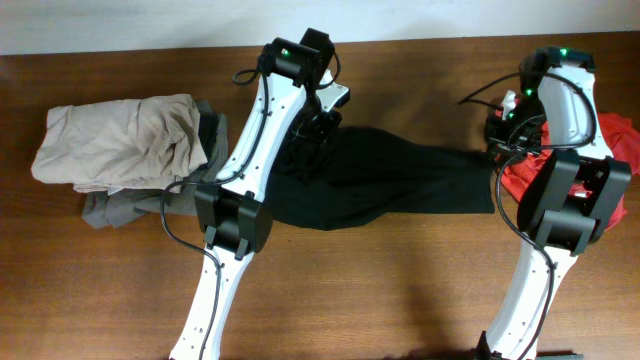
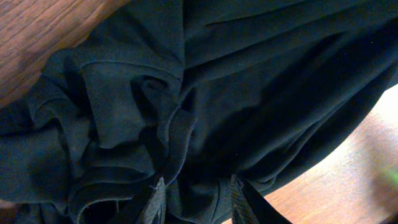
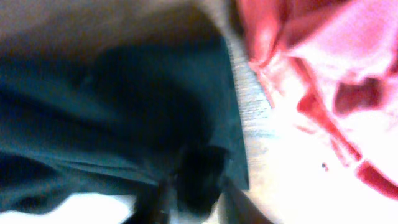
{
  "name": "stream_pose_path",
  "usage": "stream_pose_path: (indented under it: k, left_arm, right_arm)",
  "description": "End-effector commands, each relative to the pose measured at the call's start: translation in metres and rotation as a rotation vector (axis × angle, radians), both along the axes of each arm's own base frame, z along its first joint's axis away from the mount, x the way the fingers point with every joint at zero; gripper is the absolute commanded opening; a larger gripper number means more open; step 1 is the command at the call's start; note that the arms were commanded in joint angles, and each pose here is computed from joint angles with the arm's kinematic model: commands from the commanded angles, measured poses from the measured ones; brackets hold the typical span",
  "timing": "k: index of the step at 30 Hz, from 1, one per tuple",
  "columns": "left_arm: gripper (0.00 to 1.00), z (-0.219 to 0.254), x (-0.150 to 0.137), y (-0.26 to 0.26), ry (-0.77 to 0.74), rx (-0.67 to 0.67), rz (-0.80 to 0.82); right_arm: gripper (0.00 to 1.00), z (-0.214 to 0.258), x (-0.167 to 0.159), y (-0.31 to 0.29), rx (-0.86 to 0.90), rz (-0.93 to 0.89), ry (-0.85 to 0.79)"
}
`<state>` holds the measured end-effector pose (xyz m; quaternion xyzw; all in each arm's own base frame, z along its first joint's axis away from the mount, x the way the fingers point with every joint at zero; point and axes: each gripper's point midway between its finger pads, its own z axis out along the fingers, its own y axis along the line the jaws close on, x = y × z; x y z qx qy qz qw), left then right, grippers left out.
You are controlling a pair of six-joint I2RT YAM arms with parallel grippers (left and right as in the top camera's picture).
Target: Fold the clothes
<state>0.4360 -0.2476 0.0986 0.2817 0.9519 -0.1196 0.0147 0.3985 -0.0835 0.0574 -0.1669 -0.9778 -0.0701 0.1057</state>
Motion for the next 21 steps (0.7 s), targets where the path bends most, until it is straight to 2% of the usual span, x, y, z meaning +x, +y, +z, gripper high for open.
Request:
stream_pose_path:
  k: [1, 6, 10, 12, 14, 17, 21]
  left_arm:
    - [0.34, 0.025, 0.0, -0.002, -0.039, -0.034, 0.008]
    - [0.34, 0.049, 0.004, 0.009, -0.114, -0.006, 0.019]
    - [0.44, 0.088, 0.004, 0.019, -0.207, -0.006, 0.026]
    - [0.51, 0.123, 0.003, 0.031, -0.301, 0.016, 0.04]
    - [0.56, 0.146, 0.001, 0.043, -0.368, 0.04, 0.058]
    - [0.63, 0.184, -0.002, 0.065, -0.475, 0.083, 0.098]
    - [0.66, 0.23, -0.011, 0.098, -0.579, 0.083, 0.167]
  right_arm:
    - [0.5, 0.004, 0.002, -0.007, -0.052, -0.012, -0.016]
    - [0.51, 0.016, 0.011, -0.014, -0.069, -0.043, -0.063]
    - [0.54, 0.038, 0.021, -0.02, -0.063, -0.064, -0.142]
    - [0.7, 0.053, 0.026, -0.013, 0.01, -0.03, -0.207]
    - [0.77, 0.056, 0.028, -0.005, 0.087, 0.01, -0.241]
    - [0.86, 0.053, 0.026, -0.004, 0.129, 0.031, -0.246]
    - [0.93, 0.041, 0.017, -0.004, 0.147, 0.039, -0.212]
